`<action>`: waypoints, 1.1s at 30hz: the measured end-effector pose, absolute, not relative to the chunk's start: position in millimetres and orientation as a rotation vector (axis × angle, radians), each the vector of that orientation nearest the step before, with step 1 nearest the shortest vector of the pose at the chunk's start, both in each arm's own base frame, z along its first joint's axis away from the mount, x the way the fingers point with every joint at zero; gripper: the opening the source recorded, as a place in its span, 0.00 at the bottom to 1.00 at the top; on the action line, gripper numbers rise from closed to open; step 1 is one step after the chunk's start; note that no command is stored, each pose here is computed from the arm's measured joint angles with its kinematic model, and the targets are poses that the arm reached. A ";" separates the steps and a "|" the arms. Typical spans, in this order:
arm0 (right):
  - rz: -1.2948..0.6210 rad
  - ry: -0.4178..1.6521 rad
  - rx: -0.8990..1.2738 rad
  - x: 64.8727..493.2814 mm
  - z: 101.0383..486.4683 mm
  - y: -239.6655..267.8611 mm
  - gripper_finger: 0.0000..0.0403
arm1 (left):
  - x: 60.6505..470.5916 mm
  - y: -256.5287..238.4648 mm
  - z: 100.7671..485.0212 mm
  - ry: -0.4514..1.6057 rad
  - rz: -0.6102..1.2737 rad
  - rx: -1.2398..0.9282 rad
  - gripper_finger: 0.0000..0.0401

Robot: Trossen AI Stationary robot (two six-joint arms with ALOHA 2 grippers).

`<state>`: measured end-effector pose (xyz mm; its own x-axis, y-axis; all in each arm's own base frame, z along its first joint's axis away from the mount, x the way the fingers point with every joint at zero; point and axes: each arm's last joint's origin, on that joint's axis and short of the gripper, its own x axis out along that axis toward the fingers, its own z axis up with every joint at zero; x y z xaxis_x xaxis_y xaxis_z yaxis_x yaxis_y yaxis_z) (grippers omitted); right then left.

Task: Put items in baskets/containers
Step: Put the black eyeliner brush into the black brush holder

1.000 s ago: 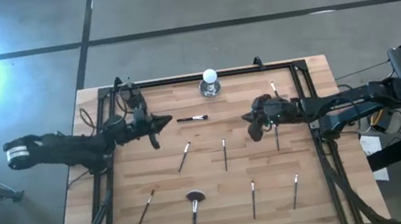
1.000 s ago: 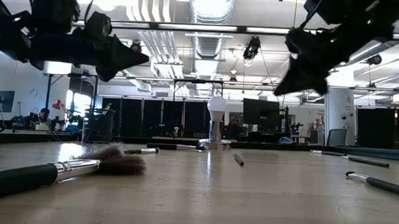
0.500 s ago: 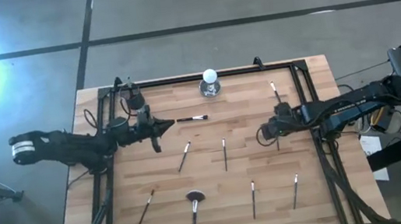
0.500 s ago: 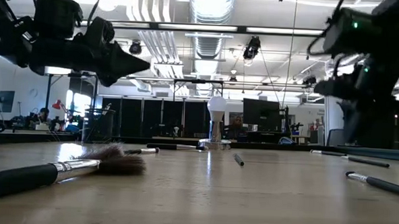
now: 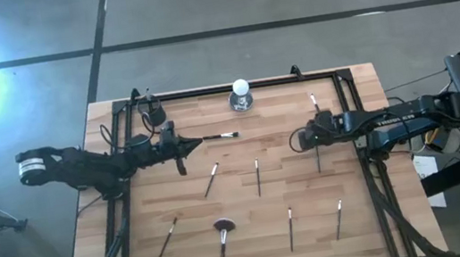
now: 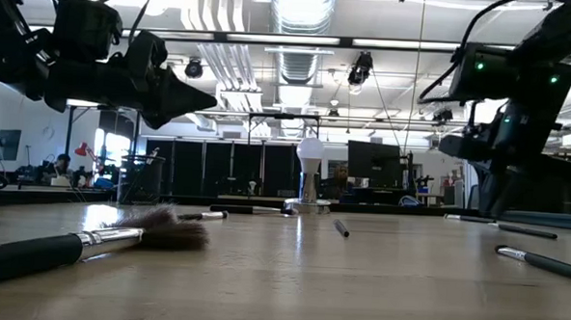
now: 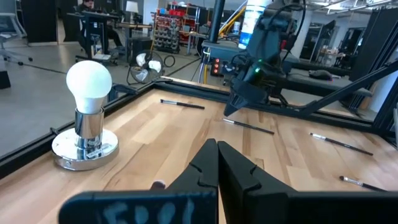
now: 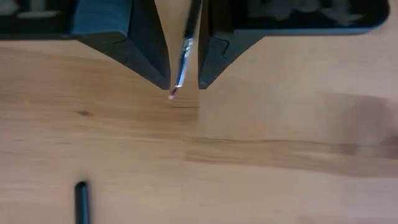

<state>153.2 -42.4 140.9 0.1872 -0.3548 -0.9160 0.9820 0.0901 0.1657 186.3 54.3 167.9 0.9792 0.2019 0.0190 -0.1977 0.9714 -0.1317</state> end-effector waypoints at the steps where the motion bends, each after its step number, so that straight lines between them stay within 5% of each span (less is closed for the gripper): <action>1: -1.198 0.852 0.971 153.3 138.8 -43.3 0.18 | 186.3 54.2 168.1 -0.033 0.202 -0.132 0.00; 22: -1.107 0.996 0.875 170.7 130.7 -47.3 0.03 | 190.8 56.9 169.8 -0.027 0.235 -0.359 0.00; 33: -0.709 0.563 0.719 198.8 176.3 -43.5 0.02 | 193.8 52.3 172.6 -0.049 0.207 -0.451 0.12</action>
<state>198.8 -43.5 176.3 0.6339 -0.3802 -0.6735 0.7420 0.5445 0.3910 193.8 52.3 172.6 0.9778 0.2094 0.0017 -0.1876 0.8795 -0.4373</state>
